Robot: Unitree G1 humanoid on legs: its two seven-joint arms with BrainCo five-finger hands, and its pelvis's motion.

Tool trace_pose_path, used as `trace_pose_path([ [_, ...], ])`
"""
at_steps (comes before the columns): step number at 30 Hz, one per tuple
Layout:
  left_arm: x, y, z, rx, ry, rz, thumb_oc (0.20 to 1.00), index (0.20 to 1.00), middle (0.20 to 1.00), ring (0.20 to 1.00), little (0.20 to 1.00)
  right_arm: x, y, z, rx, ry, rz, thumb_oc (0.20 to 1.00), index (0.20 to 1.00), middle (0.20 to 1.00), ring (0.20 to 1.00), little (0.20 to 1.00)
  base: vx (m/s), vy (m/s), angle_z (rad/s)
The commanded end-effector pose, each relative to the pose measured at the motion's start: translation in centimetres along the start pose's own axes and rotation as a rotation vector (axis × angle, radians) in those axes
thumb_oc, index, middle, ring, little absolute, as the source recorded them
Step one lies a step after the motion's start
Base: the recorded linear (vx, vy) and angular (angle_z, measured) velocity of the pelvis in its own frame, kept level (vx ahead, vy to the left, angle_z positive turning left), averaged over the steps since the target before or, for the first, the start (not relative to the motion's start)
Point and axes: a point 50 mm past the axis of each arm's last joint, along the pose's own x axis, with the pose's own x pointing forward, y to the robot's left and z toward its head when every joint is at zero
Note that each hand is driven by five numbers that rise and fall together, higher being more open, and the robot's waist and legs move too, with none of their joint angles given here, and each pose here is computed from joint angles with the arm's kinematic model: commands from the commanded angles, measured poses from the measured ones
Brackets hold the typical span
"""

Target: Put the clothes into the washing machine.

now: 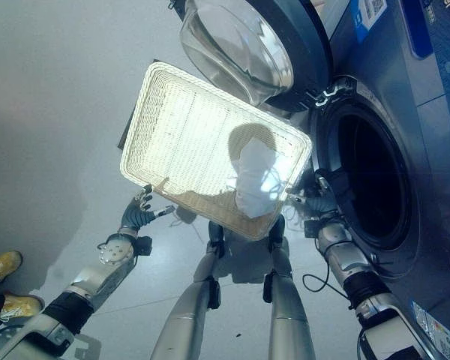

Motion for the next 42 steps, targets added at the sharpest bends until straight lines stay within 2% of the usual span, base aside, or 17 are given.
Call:
trace_pose_path([
  [1, -0.8, 1.2, -0.9, -0.013, -0.018, 0.085, 1.0, 1.0, 1.0, 1.0, 1.0, -1.6, 0.0, -0.4, -0.136, -0.12, -0.017, 1.0, 1.0, 1.0, 1.0, 1.0, 0.0, 0.038, -0.03],
  [2, -1.0, 1.1, -1.2, -0.023, -0.008, 0.088, 1.0, 1.0, 1.0, 1.0, 1.0, -2.0, 0.3, -0.1, -0.148, -0.147, -0.01, 1.0, 1.0, 1.0, 1.0, 1.0, 0.0, 0.097, -0.05],
  [3, -2.1, 0.7, -3.1, -0.116, 0.064, 0.133, 1.0, 1.0, 1.0, 1.0, 1.0, -3.6, 1.7, 1.6, -0.218, -0.333, 0.01, 1.0, 1.0, 1.0, 1.0, 1.0, -0.01, 0.101, -0.06],
  [5, -2.3, 0.6, -3.3, -0.118, 0.07, 0.138, 1.0, 1.0, 1.0, 1.0, 1.0, -3.8, 1.9, 1.8, -0.234, -0.351, 0.011, 1.0, 1.0, 1.0, 1.0, 1.0, 0.0, 0.042, -0.02],
  [8, -3.8, 0.9, -6.7, -0.131, 0.192, 0.206, 1.0, 1.0, 1.0, 1.0, 1.0, -4.9, 2.7, 3.5, -0.469, -0.537, 0.059, 1.0, 1.0, 1.0, 1.0, 1.0, 0.0, 0.026, 0.06],
  [13, -5.1, 1.4, -9.5, -0.239, 0.305, 0.247, 1.0, 1.0, 1.0, 1.0, 1.0, -5.2, 3.1, 4.7, -0.617, -0.682, 0.08, 1.0, 1.0, 1.0, 1.0, 1.0, 0.0, -0.004, 0.1],
  [19, -5.9, 0.9, -12.0, -0.206, 0.43, 0.216, 1.0, 1.0, 1.0, 1.0, 1.0, -4.1, 3.6, 6.6, -0.748, -0.766, 0.067, 1.0, 1.0, 1.0, 1.0, 1.0, -0.01, -0.049, 0.2],
  [26, -5.3, 0.2, -12.7, -0.068, 0.479, 0.105, 1.0, 1.0, 1.0, 1.0, 1.0, -0.6, 3.7, 6.2, -0.98, -0.596, 0.135, 1.0, 1.0, 1.0, 1.0, 1.0, 0.01, -0.012, 0.34],
  [32, -4.6, -0.2, -12.2, -0.029, 0.466, 0.05, 1.0, 1.0, 1.0, 1.0, 1.0, 1.4, 2.9, 4.7, -1.049, -0.398, 0.148, 1.0, 1.0, 1.0, 1.0, 1.0, 0.02, -0.021, 0.24],
  [35, -4.3, -0.8, -11.9, 0.001, 0.451, 0.012, 1.0, 1.0, 1.0, 1.0, 1.0, 3.2, 1.4, 3.6, -1.129, -0.189, 0.143, 1.0, 1.0, 1.0, 1.0, 1.0, 0.01, -0.002, 0.16],
  [36, -4.3, -0.8, -11.9, 0.001, 0.451, 0.012, 1.0, 1.0, 1.0, 1.0, 1.0, 3.2, 1.4, 3.6, -1.129, -0.19, 0.143, 1.0, 1.0, 1.0, 1.0, 1.0, 0.02, -0.004, 0.07],
  [37, -4.1, -1.1, -11.6, 0.005, 0.444, 0.0, 1.0, 1.0, 1.0, 1.0, 1.0, 3.8, 0.4, 2.4, -1.173, -0.049, 0.162, 1.0, 1.0, 1.0, 1.0, 1.0, 0.02, -0.017, 0.06],
  [42, -3.8, -1.8, -11.0, 0.062, 0.414, -0.039, 1.0, 1.0, 1.0, 1.0, 1.0, 4.4, -1.8, -0.2, -1.179, 0.242, 0.179, 1.0, 1.0, 1.0, 1.0, 1.0, 0.02, -0.043, 0.12],
])
